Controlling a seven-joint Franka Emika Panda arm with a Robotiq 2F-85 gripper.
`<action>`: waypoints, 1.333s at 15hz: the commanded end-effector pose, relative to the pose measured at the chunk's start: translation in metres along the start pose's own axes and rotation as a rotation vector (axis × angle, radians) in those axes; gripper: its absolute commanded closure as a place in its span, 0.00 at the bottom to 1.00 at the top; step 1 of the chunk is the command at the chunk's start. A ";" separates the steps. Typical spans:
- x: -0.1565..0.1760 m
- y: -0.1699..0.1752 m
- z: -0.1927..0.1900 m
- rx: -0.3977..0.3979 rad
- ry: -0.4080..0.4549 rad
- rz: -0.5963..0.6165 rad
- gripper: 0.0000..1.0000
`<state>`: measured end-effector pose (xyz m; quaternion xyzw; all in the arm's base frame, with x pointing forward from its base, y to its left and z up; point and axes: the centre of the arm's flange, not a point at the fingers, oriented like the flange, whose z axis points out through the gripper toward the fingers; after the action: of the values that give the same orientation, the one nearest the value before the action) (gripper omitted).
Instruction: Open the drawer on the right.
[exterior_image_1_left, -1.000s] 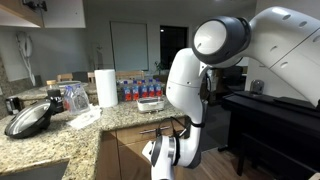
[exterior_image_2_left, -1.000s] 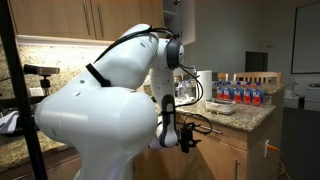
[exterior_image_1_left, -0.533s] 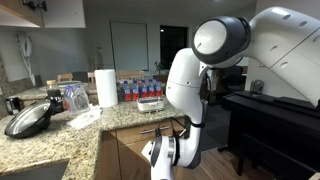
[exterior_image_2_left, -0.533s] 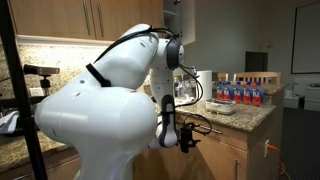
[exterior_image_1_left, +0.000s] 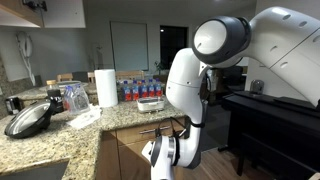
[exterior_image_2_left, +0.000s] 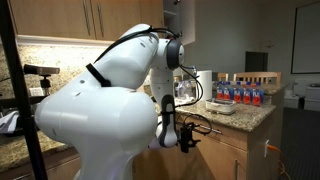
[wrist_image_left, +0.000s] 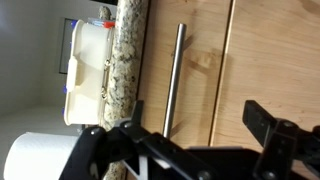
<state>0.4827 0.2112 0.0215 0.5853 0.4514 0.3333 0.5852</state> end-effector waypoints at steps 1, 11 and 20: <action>-0.004 -0.003 0.001 0.000 0.005 -0.005 0.00; -0.023 -0.016 -0.001 0.150 0.202 0.005 0.00; 0.020 -0.012 0.013 -0.038 0.443 0.227 0.00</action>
<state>0.4903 0.2311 0.0093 0.5623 0.5111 0.4725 0.4465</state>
